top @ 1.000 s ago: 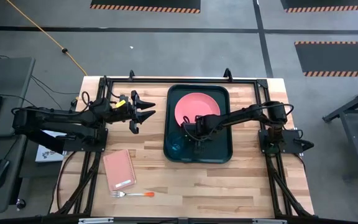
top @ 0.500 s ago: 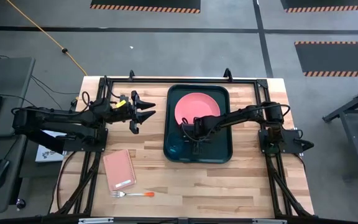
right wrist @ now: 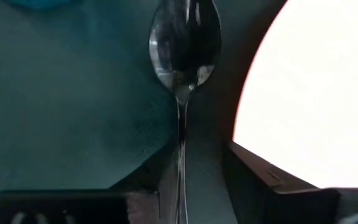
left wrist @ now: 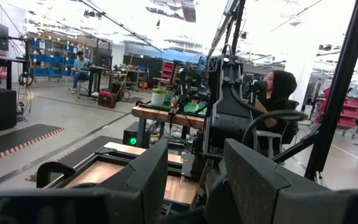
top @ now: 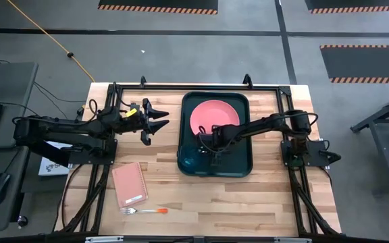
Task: Pick and place plate/cup/fork/spoon on tray
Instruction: Put the orange fork on the black table tray to the bottom of the black spoon
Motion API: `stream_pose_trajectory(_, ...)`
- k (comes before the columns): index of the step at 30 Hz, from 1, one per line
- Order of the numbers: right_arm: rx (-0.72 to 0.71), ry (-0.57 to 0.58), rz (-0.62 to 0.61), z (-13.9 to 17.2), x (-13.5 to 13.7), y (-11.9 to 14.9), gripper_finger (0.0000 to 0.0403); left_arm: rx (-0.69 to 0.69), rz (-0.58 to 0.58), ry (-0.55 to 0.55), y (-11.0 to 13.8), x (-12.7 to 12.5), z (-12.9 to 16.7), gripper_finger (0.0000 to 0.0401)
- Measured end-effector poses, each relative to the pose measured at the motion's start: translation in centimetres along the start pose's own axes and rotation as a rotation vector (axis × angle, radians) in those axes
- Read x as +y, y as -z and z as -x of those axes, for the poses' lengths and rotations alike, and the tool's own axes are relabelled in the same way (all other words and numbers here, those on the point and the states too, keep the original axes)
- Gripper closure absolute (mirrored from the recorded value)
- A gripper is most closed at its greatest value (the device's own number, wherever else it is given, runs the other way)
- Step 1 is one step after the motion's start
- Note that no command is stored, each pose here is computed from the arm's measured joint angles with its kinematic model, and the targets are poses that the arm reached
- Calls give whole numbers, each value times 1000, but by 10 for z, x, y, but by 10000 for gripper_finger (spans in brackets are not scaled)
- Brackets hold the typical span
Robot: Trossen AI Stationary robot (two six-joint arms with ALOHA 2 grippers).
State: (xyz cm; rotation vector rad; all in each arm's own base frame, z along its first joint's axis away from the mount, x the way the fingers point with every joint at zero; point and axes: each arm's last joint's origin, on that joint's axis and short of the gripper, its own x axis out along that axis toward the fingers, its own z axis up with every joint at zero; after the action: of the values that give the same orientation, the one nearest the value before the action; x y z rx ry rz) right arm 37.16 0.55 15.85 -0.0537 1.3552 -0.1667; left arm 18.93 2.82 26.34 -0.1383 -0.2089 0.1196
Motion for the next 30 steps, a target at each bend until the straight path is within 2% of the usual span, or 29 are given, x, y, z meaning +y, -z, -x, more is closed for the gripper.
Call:
stream_pose_trajectory(9, -31, -6, 40, 18, -3, 1, 284, 1, 0, 0, 0, 0, 0, 252)
stream_pose_trajectory(16, -3, 5, 9, 60, -8, 18, 284, 22, 1, -4, 2, 0, 0, 252)
stream_pose_trajectory(20, -2, 92, -21, 88, -2, 33, 284, 47, 14, -7, 5, 1, 0, 252)
stream_pose_trajectory(25, -164, 156, -51, 108, 19, 65, 284, 67, 36, -11, 7, 1, 0, 252)
stream_pose_trajectory(30, -380, 102, -130, 101, 33, 113, 284, 57, 36, -9, 5, 1, 0, 252)
